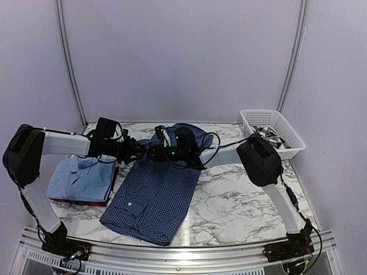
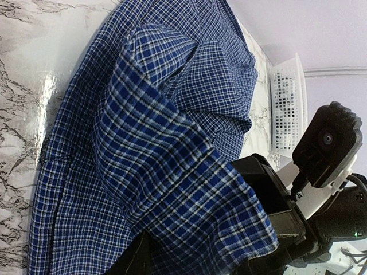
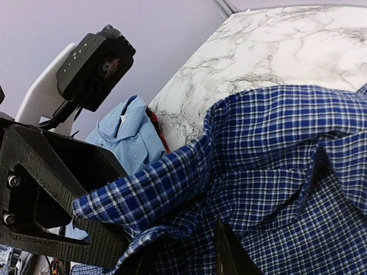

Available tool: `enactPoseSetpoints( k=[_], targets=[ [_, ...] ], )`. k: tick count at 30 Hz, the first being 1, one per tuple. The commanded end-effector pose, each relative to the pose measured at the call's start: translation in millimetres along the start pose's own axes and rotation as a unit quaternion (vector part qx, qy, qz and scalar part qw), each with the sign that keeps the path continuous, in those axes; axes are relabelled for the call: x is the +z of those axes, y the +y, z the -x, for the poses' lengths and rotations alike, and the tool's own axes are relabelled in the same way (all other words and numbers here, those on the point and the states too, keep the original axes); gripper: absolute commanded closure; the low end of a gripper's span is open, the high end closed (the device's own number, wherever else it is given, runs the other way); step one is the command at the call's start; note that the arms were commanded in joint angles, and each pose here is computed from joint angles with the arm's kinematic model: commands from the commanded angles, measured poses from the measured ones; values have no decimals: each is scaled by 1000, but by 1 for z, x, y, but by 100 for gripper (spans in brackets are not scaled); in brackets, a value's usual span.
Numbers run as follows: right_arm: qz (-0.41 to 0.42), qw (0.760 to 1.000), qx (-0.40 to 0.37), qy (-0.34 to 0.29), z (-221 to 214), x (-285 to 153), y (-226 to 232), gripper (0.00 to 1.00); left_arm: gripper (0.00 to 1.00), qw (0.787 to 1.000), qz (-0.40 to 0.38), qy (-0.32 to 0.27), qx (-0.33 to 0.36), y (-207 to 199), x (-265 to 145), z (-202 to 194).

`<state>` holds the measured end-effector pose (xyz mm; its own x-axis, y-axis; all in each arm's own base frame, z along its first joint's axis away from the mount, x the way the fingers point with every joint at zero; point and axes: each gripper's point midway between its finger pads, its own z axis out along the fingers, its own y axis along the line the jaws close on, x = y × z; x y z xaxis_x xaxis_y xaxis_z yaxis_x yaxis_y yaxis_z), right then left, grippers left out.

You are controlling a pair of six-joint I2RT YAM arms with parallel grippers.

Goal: Fold and stack the long sleeve shirts
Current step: Place the rectangle-folded shirt in the left sleeve.

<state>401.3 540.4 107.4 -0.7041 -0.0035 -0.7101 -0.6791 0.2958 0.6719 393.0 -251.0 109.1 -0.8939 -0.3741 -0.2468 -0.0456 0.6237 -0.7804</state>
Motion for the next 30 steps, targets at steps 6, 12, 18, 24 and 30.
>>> enactPoseSetpoints(
  k=[6,12,18,24,30],
  targets=[
    [85,995,-46,17,2,-1,49,57,62,999,-37,8,-17,-18,7,3],
    [94,993,-63,25,1,-6,55,45,66,999,-40,7,-23,-21,8,6],
    [81,993,-79,25,4,-10,57,39,80,999,-40,3,-28,-23,10,10],
    [64,993,-94,24,9,-14,58,37,95,999,-43,0,-33,-27,11,15],
    [8,995,-100,15,23,-24,46,36,100,997,-58,-24,-36,-44,-2,27]
  ],
)
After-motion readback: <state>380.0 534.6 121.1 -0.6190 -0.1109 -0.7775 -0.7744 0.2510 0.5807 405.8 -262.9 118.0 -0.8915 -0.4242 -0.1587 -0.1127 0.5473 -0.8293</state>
